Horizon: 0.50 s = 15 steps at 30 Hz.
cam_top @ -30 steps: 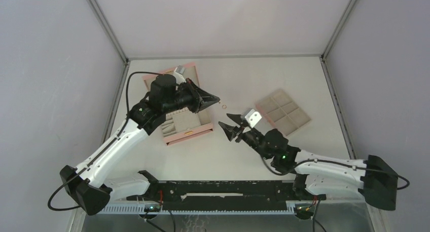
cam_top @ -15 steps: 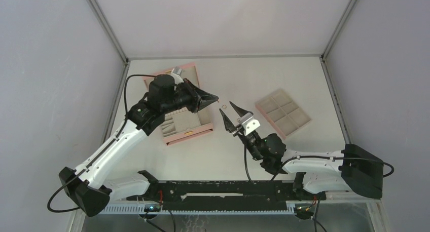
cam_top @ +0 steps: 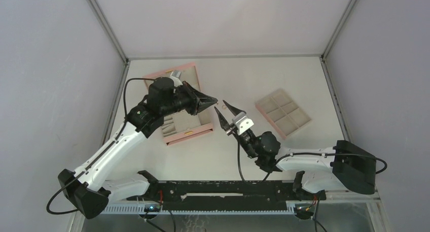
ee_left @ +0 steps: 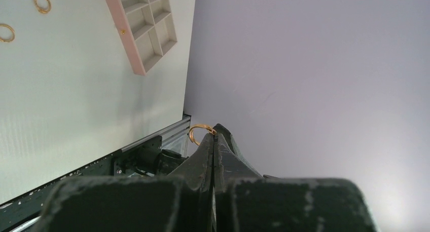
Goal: Organize the mixed jewelry
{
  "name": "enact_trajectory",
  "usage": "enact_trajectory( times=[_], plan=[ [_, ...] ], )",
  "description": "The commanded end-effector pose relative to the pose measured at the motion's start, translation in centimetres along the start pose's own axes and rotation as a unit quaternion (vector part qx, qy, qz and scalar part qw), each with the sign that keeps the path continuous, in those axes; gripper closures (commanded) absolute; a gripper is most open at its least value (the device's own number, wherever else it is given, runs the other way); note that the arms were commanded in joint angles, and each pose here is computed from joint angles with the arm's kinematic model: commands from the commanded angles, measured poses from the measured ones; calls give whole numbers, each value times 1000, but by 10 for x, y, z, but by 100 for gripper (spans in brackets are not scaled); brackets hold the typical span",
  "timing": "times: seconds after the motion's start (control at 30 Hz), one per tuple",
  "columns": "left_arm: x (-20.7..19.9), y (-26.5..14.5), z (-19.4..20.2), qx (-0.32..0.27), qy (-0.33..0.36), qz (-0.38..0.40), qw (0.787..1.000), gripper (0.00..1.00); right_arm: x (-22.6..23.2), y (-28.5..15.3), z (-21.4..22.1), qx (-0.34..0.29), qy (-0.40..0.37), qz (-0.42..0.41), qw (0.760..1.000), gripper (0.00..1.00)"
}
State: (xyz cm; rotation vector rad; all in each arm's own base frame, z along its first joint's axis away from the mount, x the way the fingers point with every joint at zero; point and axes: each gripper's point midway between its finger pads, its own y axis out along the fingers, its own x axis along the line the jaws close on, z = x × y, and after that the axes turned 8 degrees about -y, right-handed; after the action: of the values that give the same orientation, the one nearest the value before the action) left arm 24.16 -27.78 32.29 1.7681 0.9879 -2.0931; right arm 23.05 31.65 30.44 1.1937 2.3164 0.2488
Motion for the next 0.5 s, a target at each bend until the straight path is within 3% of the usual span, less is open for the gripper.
enact_trajectory(
  times=[0.0,0.47],
  plan=[
    [-16,-9,-2,-11,0,32,999,100,-4,15,-30,-45,12,16,999,54],
    [-13,-10,-2,-12,-6,35,999,100,-5,18,-24,-36,17,29,999,76]
  ],
)
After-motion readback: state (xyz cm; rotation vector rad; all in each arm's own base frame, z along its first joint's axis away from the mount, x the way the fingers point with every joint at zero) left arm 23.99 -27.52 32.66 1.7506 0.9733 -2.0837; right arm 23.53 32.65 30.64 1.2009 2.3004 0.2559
